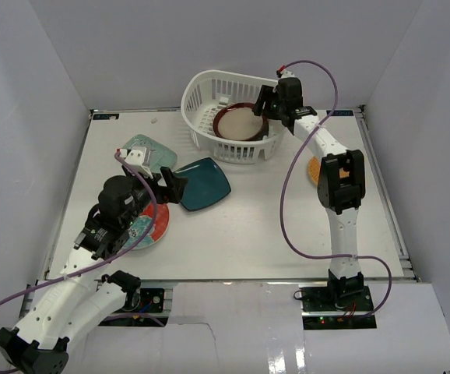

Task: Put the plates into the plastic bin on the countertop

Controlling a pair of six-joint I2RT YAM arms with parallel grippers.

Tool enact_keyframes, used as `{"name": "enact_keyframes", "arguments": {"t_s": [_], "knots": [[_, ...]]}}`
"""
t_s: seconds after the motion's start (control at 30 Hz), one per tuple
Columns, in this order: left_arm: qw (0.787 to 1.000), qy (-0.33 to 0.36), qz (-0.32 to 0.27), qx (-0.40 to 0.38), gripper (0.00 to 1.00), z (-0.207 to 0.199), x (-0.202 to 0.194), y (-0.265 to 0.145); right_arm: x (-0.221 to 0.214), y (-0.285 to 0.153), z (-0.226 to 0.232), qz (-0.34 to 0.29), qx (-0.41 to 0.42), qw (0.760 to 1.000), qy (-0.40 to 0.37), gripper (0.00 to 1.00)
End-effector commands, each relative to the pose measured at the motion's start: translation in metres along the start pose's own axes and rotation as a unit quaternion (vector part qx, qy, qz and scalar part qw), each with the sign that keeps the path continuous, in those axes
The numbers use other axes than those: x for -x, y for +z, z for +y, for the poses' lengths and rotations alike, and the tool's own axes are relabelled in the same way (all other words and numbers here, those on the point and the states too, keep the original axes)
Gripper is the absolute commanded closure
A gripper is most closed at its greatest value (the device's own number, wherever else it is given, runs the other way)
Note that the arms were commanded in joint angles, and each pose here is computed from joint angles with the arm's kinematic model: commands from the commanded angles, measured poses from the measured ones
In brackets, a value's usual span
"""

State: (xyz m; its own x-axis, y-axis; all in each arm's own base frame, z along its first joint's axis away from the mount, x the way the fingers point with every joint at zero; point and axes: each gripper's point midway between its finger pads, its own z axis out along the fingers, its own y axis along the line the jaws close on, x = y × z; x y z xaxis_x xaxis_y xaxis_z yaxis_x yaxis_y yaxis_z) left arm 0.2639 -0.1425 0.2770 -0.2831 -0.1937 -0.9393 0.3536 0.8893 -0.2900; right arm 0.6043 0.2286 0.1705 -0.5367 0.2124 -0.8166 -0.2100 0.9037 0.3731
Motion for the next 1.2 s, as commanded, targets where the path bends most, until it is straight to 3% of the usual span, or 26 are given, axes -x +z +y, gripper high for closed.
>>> {"name": "enact_keyframes", "arguments": {"t_s": [0.0, 0.03, 0.13, 0.27, 0.3, 0.37, 0.4, 0.43, 0.47, 0.5, 0.53, 0.57, 0.6, 0.63, 0.67, 0.7, 0.83, 1.17], "knots": [[1.0, 0.003, -0.006, 0.006, 0.02, 0.004, 0.002, 0.0, 0.07, -0.027, 0.033, -0.094, 0.023, 0.994, -0.056, 0.3], [1.0, 0.004, -0.006, 0.006, 0.02, 0.004, 0.002, 0.0, 0.074, -0.033, 0.037, -0.099, 0.025, 0.993, -0.064, 0.23], [1.0, 0.005, -0.006, 0.006, 0.02, 0.004, 0.003, 0.0, 0.088, -0.054, 0.039, -0.117, 0.001, 0.99, -0.084, 0.2], [1.0, 0.004, -0.007, 0.01, 0.02, 0.005, 0.003, 0.0, 0.087, -0.098, 0.068, -0.13, 0.039, 0.986, -0.099, 0.17], [1.0, 0.004, -0.007, 0.011, 0.02, 0.006, 0.003, 0.0, 0.051, -0.097, 0.06, -0.095, 0.038, 0.99, -0.099, 0.18], [1.0, 0.004, -0.007, 0.015, 0.02, 0.007, 0.003, 0.001, 0.047, -0.139, 0.098, -0.118, 0.118, 0.982, -0.092, 0.25], [1.0, 0.006, -0.007, 0.016, 0.02, 0.008, 0.003, 0.001, -0.01, -0.138, 0.084, -0.068, 0.123, 0.987, -0.077, 0.31], [1.0, 0.006, -0.008, 0.02, 0.02, 0.009, 0.003, 0.0, -0.017, -0.167, 0.104, -0.072, 0.168, 0.982, -0.052, 0.58], [1.0, 0.005, -0.01, 0.022, 0.02, 0.01, 0.004, 0.0, -0.024, -0.176, 0.111, -0.091, 0.191, 0.976, -0.042, 0.67], [1.0, 0.005, -0.009, 0.024, 0.02, 0.011, 0.004, 0.0, -0.079, -0.177, 0.095, -0.045, 0.186, 0.981, -0.024, 0.74], [1.0, 0.005, -0.009, 0.027, 0.02, 0.012, 0.004, 0.001, -0.09, -0.191, 0.101, -0.045, 0.2, 0.979, -0.015, 0.83], [1.0, 0.005, -0.009, 0.028, 0.02, 0.013, 0.003, 0.002, -0.099, -0.196, 0.105, -0.049, 0.212, 0.976, 0.014, 0.84], [1.0, 0.005, -0.007, 0.028, 0.02, 0.013, 0.003, 0.002, -0.115, -0.2, 0.104, -0.041, 0.218, 0.975, 0.028, 0.84], [1.0, 0.005, -0.006, 0.028, 0.02, 0.013, 0.002, 0.002, -0.149, -0.2, 0.095, -0.01, 0.211, 0.976, 0.045, 0.77], [1.0, 0.006, -0.004, 0.027, 0.02, 0.013, 0.001, 0.004, -0.159, -0.197, 0.097, -0.004, 0.216, 0.974, 0.07, 0.68], [1.0, 0.006, -0.004, 0.03, 0.02, 0.014, 0.001, 0.004, -0.171, -0.194, 0.094, 0.007, 0.214, 0.973, 0.085, 0.51], [0.999, 0.007, -0.005, 0.039, 0.02, 0.017, 0.001, 0.004, -0.209, -0.177, 0.098, 0.055, 0.231, 0.96, 0.147, 0.36], [0.999, 0.009, -0.004, 0.042, 0.02, 0.018, 0.001, 0.005, -0.225, -0.108, 0.12, 0.063, 0.216, 0.936, 0.271, 0.38]]}}
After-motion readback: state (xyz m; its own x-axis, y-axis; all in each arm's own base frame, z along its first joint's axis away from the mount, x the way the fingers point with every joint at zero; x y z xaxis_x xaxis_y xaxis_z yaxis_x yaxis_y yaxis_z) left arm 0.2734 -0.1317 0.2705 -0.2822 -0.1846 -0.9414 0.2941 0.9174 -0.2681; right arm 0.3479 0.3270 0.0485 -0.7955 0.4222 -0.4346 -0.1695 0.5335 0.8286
